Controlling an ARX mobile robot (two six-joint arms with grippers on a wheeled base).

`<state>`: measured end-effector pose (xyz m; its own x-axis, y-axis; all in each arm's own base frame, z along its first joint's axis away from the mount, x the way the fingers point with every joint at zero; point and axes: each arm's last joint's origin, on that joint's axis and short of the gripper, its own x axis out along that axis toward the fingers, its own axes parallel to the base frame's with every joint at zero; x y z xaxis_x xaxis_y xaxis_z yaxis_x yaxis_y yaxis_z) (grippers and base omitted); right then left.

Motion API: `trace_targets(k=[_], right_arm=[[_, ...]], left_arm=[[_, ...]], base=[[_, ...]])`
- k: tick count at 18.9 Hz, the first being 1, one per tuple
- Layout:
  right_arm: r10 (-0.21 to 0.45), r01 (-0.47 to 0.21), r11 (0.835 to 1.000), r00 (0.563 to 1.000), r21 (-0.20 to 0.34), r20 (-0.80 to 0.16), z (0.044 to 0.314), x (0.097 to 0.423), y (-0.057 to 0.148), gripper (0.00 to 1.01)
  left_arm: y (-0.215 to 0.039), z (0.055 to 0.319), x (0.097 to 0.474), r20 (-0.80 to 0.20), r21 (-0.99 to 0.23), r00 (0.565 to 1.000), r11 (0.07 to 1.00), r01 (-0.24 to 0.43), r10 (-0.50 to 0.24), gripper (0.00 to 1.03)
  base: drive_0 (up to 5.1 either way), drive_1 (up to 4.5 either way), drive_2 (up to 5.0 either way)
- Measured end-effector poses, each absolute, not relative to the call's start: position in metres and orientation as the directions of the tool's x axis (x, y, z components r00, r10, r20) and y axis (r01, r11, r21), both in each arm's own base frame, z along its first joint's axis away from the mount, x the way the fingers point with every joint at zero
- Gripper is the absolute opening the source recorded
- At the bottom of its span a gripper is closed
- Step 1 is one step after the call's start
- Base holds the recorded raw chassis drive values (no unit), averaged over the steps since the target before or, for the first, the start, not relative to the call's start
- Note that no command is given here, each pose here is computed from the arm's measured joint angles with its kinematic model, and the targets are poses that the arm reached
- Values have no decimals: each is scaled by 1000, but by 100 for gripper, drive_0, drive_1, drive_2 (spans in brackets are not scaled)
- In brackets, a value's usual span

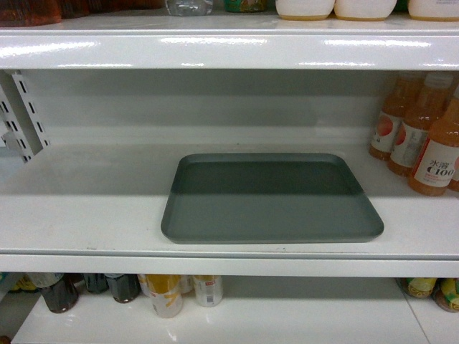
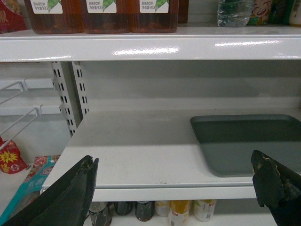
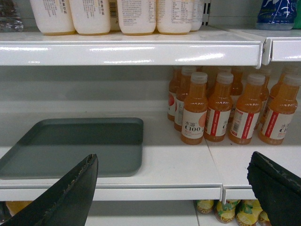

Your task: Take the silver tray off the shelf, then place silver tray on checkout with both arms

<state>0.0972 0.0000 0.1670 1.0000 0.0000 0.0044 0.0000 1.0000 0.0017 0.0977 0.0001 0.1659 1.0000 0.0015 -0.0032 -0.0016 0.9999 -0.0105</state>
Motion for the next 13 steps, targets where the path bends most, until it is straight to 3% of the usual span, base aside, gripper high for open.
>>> trace_targets(k=[13], right_arm=[[0,0,1000,1000,2,4,167,97,0,98]], left_arm=[[0,166,98,-3,-10,1000,1000,-1,1,98]], base=[[0,0,0]])
